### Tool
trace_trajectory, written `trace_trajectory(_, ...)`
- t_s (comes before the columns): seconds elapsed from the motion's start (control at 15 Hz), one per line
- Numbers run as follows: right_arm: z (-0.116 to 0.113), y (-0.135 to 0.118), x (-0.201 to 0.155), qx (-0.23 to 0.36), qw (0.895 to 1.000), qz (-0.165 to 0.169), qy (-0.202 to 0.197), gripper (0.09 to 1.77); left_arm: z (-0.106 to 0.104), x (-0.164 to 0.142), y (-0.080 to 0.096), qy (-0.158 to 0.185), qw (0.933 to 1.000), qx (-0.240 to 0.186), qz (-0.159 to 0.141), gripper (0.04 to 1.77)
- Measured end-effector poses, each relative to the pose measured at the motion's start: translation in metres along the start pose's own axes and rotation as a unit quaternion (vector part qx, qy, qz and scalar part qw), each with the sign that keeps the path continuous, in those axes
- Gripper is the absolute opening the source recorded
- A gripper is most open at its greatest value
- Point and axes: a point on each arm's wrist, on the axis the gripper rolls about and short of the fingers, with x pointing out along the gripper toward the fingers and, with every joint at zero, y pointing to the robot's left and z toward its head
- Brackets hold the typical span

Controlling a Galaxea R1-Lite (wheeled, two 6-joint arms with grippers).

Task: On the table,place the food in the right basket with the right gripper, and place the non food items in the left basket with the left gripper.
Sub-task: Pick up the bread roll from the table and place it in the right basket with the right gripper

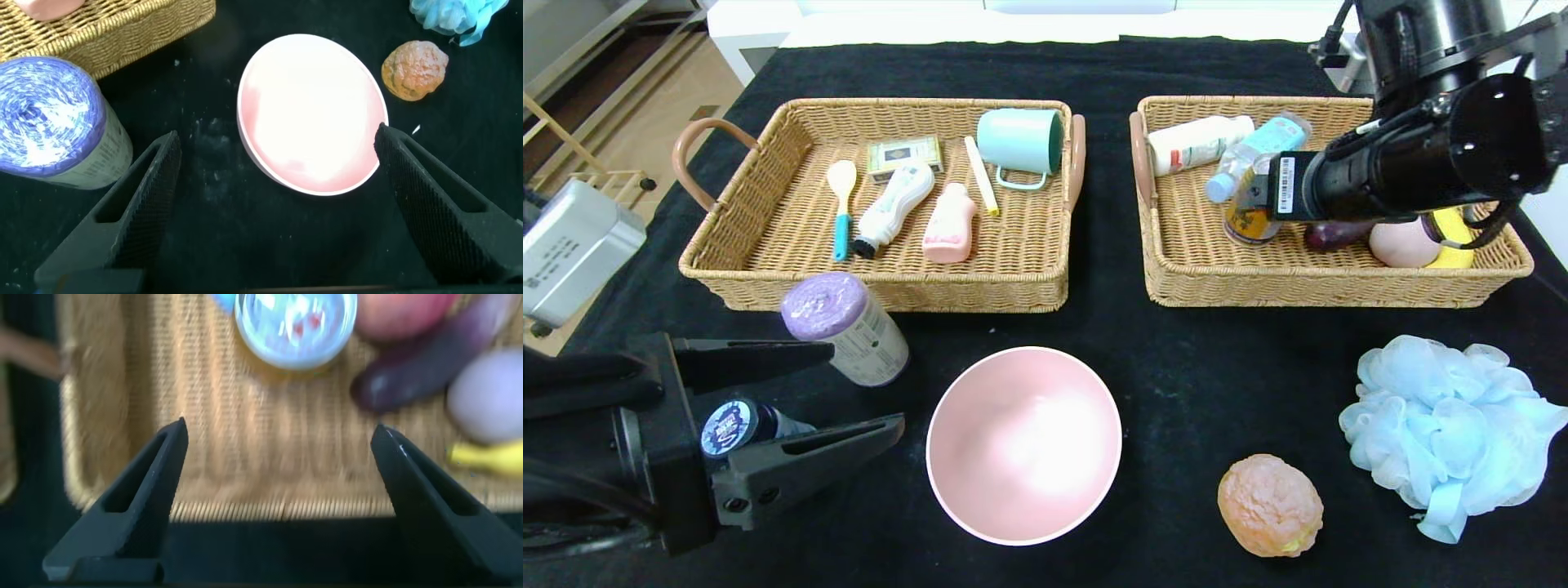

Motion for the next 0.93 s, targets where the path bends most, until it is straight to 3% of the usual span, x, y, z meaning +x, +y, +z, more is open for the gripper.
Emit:
trace_trajectory(0.33,-0.019,0.001,-0.047,-0.001,0.998,0.02,0.064,1.68,0.0,0.0,0.0,0.001,1.0,0.007,0.0,1.72)
trace_trajectory(0.93,-0.087,0.005,-0.069,-0.017,0.985,0.04,0.167,1.7,-0.002,-0.001,0.0,0.001,0.9999,0.013,0.0,1.72)
